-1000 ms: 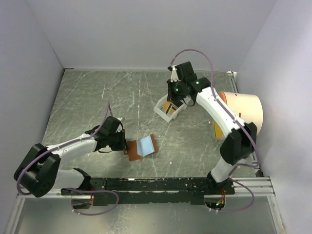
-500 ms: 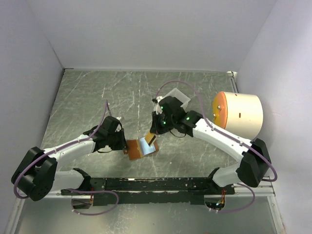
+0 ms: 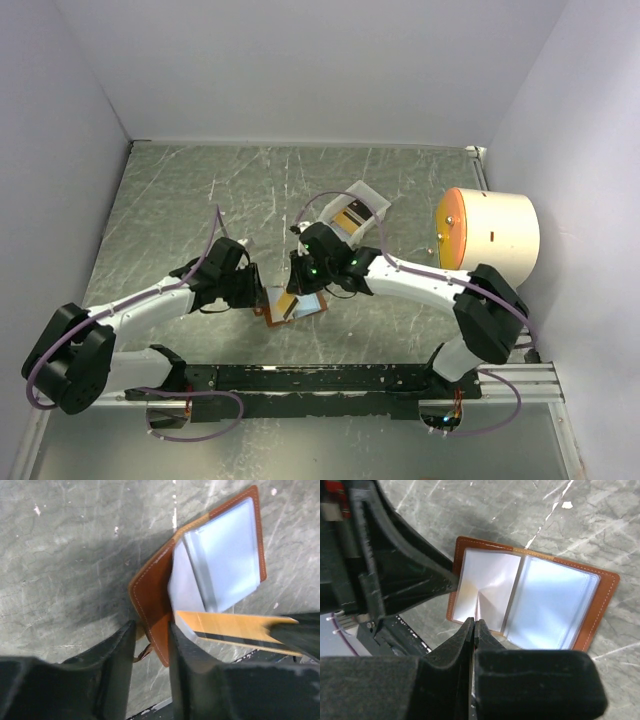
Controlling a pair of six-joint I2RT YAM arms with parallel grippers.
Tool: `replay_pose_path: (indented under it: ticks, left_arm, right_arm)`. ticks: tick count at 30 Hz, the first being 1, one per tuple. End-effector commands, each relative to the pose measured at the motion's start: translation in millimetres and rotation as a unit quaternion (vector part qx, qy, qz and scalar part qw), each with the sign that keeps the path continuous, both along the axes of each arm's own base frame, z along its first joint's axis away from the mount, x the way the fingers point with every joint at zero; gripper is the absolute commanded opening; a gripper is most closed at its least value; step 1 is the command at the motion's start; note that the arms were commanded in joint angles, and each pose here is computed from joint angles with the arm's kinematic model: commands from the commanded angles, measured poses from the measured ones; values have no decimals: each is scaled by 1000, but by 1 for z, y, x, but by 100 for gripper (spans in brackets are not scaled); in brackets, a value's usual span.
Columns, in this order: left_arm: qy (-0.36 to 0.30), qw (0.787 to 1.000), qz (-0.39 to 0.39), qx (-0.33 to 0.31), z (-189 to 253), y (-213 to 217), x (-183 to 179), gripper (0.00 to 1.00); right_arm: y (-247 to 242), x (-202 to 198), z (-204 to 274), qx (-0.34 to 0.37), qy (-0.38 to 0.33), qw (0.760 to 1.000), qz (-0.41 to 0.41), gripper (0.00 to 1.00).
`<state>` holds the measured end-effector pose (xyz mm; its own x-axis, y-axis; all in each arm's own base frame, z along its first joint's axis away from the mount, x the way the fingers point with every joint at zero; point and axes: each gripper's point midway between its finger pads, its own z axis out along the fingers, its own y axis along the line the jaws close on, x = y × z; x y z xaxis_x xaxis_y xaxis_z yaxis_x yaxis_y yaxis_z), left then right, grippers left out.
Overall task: Put the credit cards into the card holder
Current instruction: Pick up the credit card from the storage box.
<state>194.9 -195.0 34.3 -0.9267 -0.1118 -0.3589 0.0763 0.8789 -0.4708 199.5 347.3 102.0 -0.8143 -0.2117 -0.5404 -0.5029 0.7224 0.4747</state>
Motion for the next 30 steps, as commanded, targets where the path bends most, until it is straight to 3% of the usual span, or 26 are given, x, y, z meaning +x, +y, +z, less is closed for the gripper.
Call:
replay_pose_path:
  ticks: [1,5,9,12,16,18,21,26,30]
  left_arm:
    - [-29,998,-4,-62,38,-18,9,48]
    - [-43,995,5,-94,53,-22,7,59]
    - [-59,994,15,-94,52,-19,10,61]
    - [-42,997,23,-58,36,-11,11,59]
    - [-30,999,9,-44,19,-13,12,53]
    - [-26,998,-7,-57,17,-19,10,41]
    - [-20,998,-9,-54,13,-21,11,32]
    - [-14,1000,13,-22,13,-12,17,25]
    - [-13,999,32,-11,23,-9,23,28]
  right_arm:
    - [11,10,-7,-5,-20,1000,-8,0]
    - [3,11,-22,-36,-20,999,-16,0]
    - [-1,12,-25,-49,-23,998,-17,0]
    - [-5,11,-22,-55,-28,998,-17,0]
    - [-7,17,3,-45,-51,997,-28,0]
    - [-12,20,10,-50,-60,996,-39,0]
    - [-21,26,16,-60,-77,993,-62,0]
    - [-27,24,13,-27,-67,992,-104,0]
    - [-15,17,3,28,-33,991,-124,0]
